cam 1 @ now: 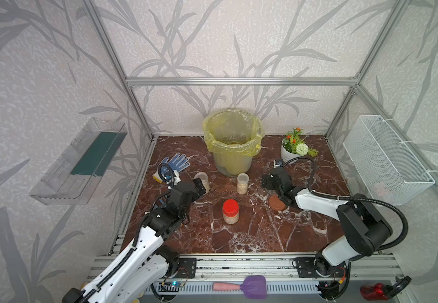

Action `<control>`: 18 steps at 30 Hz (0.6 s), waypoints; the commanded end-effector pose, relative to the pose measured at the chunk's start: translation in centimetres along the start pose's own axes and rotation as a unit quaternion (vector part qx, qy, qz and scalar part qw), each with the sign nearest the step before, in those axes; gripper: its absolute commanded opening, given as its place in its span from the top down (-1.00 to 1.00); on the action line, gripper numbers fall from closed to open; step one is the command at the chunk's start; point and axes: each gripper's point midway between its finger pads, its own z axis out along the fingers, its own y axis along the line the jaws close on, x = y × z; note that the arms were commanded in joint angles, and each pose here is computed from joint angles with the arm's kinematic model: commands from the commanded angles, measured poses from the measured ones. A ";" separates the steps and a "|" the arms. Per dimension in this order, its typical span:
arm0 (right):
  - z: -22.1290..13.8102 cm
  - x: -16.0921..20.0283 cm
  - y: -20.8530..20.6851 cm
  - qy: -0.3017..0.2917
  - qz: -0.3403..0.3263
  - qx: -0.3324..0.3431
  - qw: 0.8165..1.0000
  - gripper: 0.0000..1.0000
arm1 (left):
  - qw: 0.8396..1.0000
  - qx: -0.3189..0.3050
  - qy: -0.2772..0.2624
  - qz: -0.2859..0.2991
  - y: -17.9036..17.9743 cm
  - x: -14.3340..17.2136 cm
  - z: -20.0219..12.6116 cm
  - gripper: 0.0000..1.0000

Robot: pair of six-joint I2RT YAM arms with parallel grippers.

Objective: Empty expired oatmeal from jars
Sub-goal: Place the jar at the center of the board.

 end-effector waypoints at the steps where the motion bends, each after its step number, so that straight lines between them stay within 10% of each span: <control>1: -0.7 -0.8 0.1 -0.009 -0.008 -0.003 1.000 -0.98 | 1.000 -0.020 -0.007 0.014 1.0 0.0 0.0 -0.99; 18: -5.9 -5.8 1.9 -0.055 -0.057 -0.071 0.994 -0.98 | 0.999 -0.037 0.001 0.032 1.8 0.4 -0.1 -0.99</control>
